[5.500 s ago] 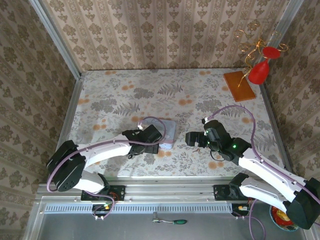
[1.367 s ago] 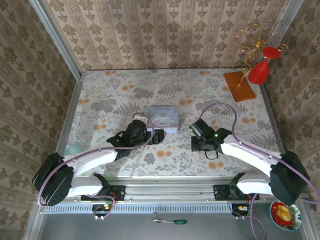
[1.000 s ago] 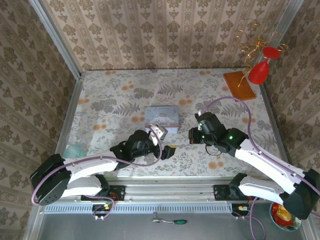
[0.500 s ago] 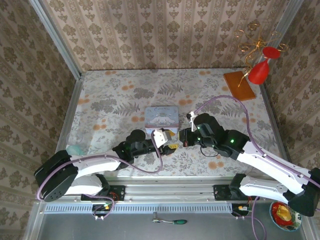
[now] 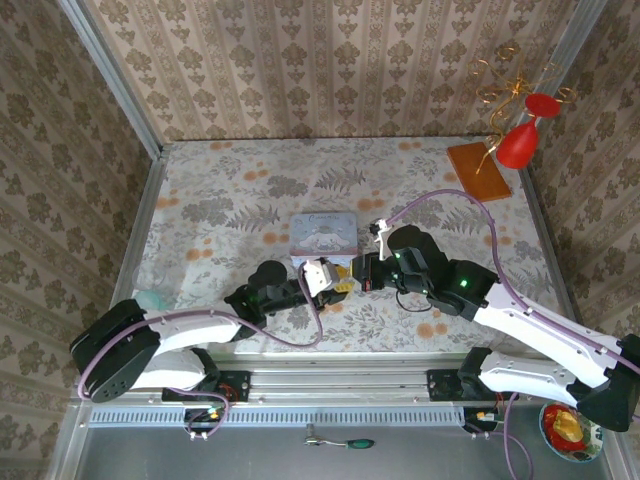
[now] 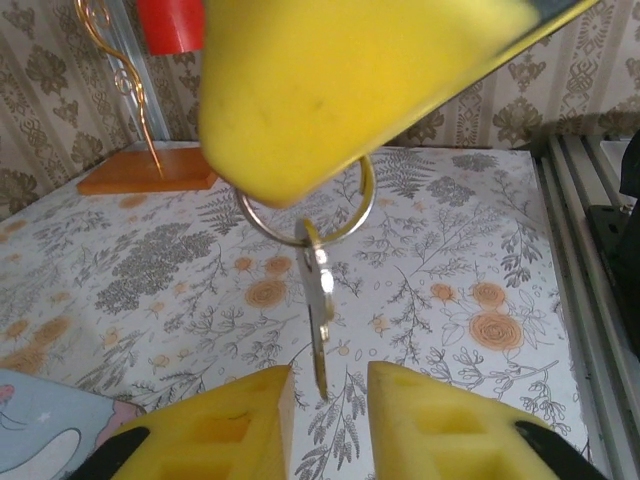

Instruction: Unlock a padlock with a key

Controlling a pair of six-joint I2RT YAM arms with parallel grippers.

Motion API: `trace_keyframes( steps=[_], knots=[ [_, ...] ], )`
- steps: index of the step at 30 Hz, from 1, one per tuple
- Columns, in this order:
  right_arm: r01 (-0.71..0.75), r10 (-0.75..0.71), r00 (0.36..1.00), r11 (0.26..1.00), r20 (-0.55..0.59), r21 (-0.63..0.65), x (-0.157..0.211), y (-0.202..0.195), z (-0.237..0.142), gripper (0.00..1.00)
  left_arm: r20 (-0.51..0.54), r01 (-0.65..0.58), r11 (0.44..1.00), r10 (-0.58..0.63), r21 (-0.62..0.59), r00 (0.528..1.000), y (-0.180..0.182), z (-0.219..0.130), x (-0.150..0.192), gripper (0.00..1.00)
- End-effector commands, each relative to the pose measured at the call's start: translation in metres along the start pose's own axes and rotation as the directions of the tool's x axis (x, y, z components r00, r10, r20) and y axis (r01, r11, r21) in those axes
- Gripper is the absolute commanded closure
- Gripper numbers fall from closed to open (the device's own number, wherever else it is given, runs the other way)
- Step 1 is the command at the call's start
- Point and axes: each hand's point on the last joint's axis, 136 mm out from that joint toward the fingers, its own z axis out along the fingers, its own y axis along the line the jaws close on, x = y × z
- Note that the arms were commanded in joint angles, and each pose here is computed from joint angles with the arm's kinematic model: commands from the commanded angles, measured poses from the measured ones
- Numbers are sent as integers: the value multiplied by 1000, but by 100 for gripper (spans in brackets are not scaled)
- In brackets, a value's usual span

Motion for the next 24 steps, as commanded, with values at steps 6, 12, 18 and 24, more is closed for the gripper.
trace_keyframes(
  steps=[6, 12, 18, 24],
  knots=[
    [-13, 13, 1000, 999, 9, -39, -5, 11, 2, 100, 59, 5, 1000, -4, -29, 998, 8, -6, -15, 74],
    [-18, 18, 1000, 999, 8, -41, -4, 12, 4, 100, 84, -1, 999, 4, -41, 996, 9, -8, -16, 75],
    [-37, 37, 999, 999, 12, -6, -5, 6, 6, 100, 124, -32, 998, 38, -51, 992, 10, -14, -15, 89],
    [-57, 57, 998, 998, 11, 5, -5, 4, 10, 100, 131, -29, 996, 39, -79, 991, 16, -15, -16, 97]
  ],
)
